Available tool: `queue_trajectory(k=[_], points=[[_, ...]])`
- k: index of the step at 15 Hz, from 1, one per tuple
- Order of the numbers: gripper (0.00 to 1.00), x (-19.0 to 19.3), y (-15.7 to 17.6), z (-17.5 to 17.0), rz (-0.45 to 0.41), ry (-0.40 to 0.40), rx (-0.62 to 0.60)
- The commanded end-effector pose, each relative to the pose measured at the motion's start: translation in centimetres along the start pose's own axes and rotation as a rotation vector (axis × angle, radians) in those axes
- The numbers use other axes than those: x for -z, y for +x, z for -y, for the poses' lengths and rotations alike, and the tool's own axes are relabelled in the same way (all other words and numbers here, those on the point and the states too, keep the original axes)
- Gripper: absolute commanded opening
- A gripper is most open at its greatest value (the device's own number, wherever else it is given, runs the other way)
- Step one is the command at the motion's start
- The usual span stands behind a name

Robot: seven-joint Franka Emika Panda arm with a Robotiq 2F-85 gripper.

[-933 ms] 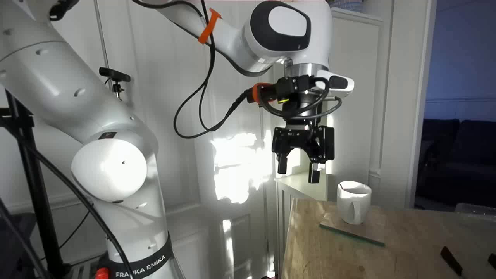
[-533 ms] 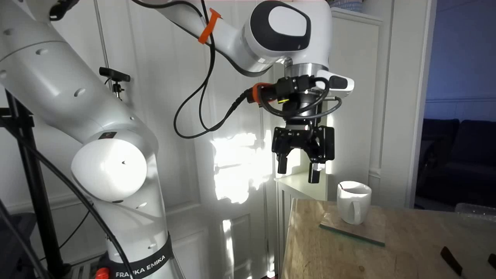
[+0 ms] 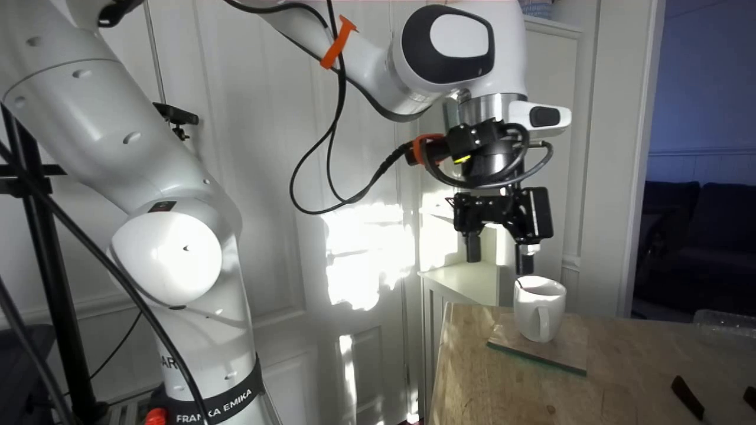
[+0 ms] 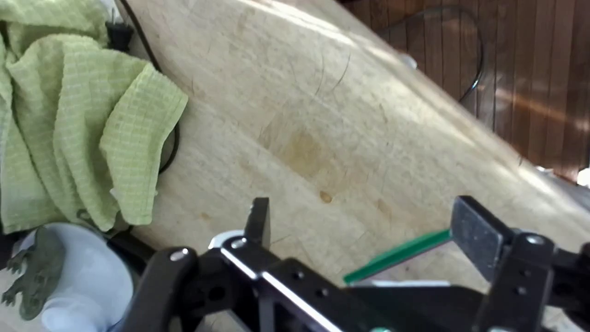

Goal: Move the plate forward

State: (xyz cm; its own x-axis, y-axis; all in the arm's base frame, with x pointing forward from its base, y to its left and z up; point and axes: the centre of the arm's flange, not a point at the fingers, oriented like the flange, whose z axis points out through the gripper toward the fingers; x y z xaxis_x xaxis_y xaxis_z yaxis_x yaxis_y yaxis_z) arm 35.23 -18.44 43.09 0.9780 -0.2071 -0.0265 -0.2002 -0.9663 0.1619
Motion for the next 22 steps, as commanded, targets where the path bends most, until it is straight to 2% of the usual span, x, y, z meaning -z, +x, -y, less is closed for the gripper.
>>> queue_trajectory(k=[1,6,8,11,14,15,17,21,22], points=[[1.0,-1.0,5.7,-4.9,-0.06,-0.094,-0.092],[1.0,-4.2,9.6,-12.3,-0.046,-0.195,-0.196],[1.0,-6.2,11.0,-14.4,-0.078,-0.266,-0.235],[1.0,-9.2,13.6,-15.9,-0.158,-0.355,-0.239],[1.0,-11.4,16.3,-16.4,-0.169,-0.451,-0.235],[1.0,-10.3,13.7,-15.6,-0.162,-0.37,-0.212],[1.0,-11.3,14.4,-15.6,-0.149,-0.378,-0.214],[1.0,-10.8,14.3,-15.7,-0.157,-0.379,-0.215],[1.0,-11.4,15.1,-15.9,-0.133,-0.384,-0.21]])
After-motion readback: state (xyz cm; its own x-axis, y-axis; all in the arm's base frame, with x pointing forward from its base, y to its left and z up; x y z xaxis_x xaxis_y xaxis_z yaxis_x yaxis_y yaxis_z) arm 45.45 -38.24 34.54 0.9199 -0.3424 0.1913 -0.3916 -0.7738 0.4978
